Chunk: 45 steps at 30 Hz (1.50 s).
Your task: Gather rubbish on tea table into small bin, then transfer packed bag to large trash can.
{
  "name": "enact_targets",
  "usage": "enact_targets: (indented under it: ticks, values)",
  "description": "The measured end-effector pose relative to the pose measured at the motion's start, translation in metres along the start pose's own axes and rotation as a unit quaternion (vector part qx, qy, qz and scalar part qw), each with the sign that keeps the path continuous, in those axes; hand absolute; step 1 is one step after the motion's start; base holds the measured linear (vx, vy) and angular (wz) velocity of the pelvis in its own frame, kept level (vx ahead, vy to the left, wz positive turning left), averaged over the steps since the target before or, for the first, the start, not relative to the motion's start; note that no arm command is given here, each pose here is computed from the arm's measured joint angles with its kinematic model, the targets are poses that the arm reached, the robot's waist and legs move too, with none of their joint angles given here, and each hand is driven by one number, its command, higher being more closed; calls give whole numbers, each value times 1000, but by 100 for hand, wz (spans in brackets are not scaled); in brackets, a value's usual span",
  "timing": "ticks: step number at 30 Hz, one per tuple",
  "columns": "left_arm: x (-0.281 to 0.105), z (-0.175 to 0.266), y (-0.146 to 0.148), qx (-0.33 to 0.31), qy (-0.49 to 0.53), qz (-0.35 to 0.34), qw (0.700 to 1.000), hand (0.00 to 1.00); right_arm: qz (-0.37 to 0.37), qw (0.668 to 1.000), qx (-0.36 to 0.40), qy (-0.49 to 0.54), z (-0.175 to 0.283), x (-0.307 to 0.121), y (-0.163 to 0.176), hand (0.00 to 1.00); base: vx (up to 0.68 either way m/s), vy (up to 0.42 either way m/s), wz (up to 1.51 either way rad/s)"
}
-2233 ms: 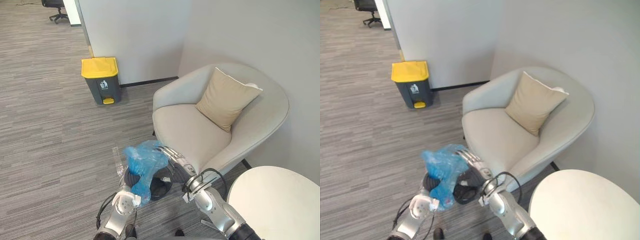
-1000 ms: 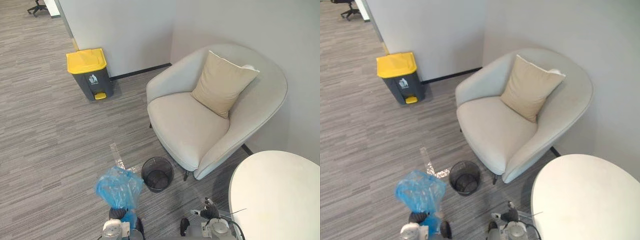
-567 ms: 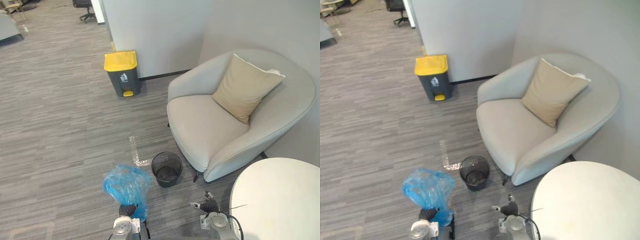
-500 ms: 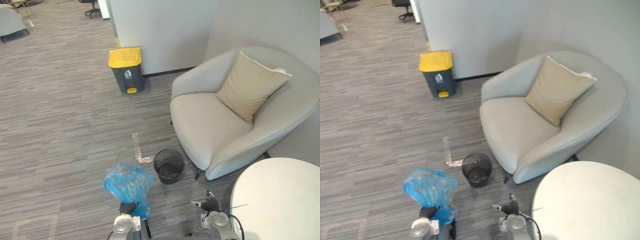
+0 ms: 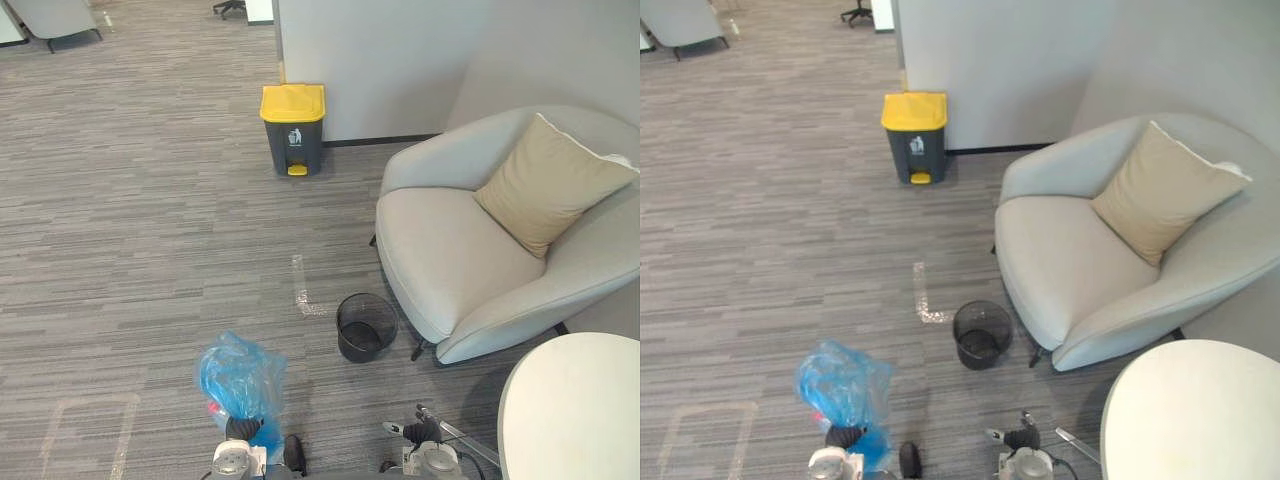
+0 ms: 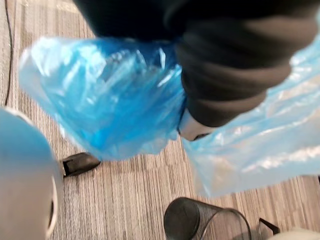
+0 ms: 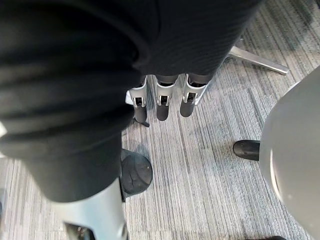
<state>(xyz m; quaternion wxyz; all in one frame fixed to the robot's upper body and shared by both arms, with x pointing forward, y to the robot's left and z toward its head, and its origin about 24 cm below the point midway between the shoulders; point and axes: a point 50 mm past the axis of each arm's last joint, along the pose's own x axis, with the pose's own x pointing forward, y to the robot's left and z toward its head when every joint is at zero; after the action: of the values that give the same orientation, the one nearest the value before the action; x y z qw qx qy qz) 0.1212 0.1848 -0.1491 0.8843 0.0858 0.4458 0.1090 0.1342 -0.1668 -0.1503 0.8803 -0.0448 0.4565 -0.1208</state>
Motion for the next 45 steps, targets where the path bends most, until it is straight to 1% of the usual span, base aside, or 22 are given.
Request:
enact_targets:
  ticks: [3, 5, 8, 11, 14, 17, 19, 22, 23, 26, 29, 32, 38, 45]
  values:
    - [1, -1, 7, 4, 0, 7, 1000, 100, -9, 1000, 15, 6, -1, 1, -3, 0, 122, 62, 14]
    - [2, 0, 9, 7, -1, 10, 1000, 100, -25, 999, 17, 11, -3, 2, -14, 0, 206, 82, 42]
    - [2, 5, 3, -1, -5, 4, 1000, 100, -40, 999, 23, 8, -1, 3, -23, 0, 276, 109, 93]
    - [3, 5, 7, -13, -3, 14, 1000, 100, -31, 999, 31, 6, 1, 3, -14, 0, 350, -9, 88]
    - [3, 6, 4, -19, -4, 12, 1000, 100, -38, 998, 46, 8, 0, 2, -16, 0, 382, -54, 89]
    - [2, 3, -2, -52, 9, 16, 998, 100, -50, 997, 62, 23, -10, 0, -21, 0, 573, -104, 80]
    - [-1, 2, -11, -77, 14, 12, 997, 100, -55, 997, 62, 5, 0, 2, -25, 0, 539, -34, 27]
    - [-1, 9, -15, -96, 3, 13, 995, 100, -39, 998, 55, 1, 2, 1, -14, 0, 511, -5, -3]
    - [-1, 10, -15, -97, 1, 12, 995, 100, -30, 998, 57, -6, 9, 2, -8, 0, 382, 79, -21]
    - [0, 19, -17, -100, -17, 10, 995, 100, -26, 997, 65, -16, 18, 4, -3, 0, 351, 161, -27]
    - [0, 22, -22, -88, -20, -1, 996, 100, -42, 996, 71, -17, 17, 4, -12, 0, 285, 236, -41]
    - [6, 36, -13, -78, -40, 7, 996, 100, -36, 996, 82, -6, 14, 3, -4, 0, 262, 227, -9]
    - [4, 26, -11, -68, -28, 7, 997, 100, -29, 997, 71, -12, 14, 1, -1, 0, 163, 139, -69]
    - [3, 15, -16, -58, 0, -1, 998, 100, -35, 997, 69, -14, 14, 1, -5, 0, 292, -29, -19]
